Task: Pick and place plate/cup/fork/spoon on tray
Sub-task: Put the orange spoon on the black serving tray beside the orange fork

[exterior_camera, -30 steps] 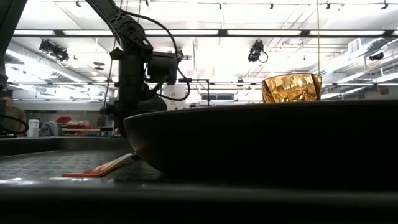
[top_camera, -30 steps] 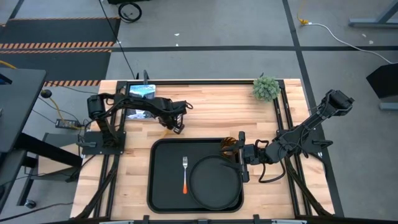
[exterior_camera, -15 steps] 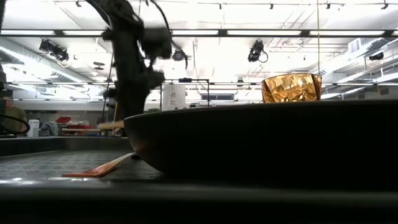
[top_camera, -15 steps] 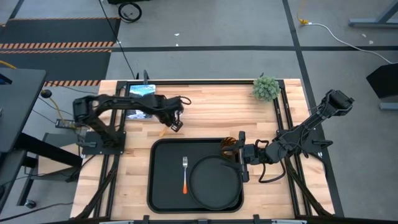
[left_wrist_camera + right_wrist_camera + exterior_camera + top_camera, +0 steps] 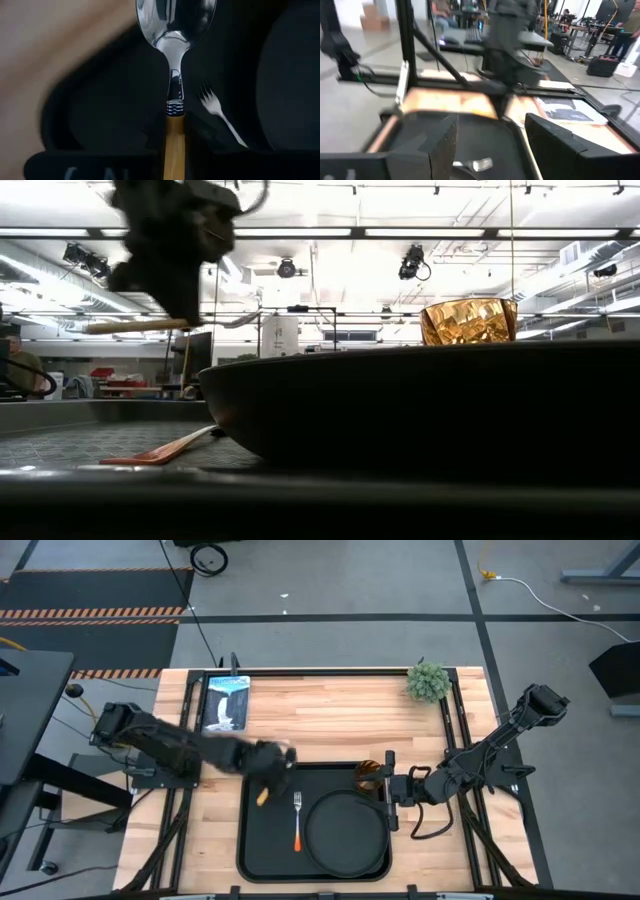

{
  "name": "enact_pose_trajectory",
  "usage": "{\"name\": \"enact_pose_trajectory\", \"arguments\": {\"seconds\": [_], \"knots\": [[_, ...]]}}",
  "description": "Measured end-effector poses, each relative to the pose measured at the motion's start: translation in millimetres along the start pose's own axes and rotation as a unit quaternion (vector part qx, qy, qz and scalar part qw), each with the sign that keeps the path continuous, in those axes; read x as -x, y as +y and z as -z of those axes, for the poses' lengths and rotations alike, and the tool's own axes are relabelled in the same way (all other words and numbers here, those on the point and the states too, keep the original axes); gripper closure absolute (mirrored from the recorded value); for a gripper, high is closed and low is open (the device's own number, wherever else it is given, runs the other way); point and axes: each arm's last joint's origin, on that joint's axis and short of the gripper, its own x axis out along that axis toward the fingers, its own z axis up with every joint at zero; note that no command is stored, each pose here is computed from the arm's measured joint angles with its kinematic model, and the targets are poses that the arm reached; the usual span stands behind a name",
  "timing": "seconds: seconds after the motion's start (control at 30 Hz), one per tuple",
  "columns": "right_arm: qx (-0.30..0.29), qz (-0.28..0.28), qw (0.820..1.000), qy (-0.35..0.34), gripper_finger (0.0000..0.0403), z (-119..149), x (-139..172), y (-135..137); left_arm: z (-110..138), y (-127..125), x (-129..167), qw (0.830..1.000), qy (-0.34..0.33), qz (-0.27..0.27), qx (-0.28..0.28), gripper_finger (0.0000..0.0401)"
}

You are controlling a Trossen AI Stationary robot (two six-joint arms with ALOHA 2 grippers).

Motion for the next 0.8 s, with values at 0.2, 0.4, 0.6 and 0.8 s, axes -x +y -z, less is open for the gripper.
{"name": "enact_pose_trajectory", "arguments": {"seconds": [0.2,0.4,0.6,0.8], "knots": [[0.058,0.039,0.996,0.057,0.0167,13,2,-1,55,-25,-5,0.997,-0.001,0.012,0.080,0.0346],[0.068,0.054,0.995,0.058,0.0174,13,3,-1,94,-41,-24,0.991,0.004,0.026,0.134,0.0346],[0.060,0.049,0.995,0.057,0.0183,13,3,-1,110,-45,-45,0.989,0.003,0.007,0.151,0.0346],[0.052,0.042,0.996,0.052,0.0189,12,3,0,104,-43,-54,0.986,-0.004,-0.010,0.166,0.0346]]}}
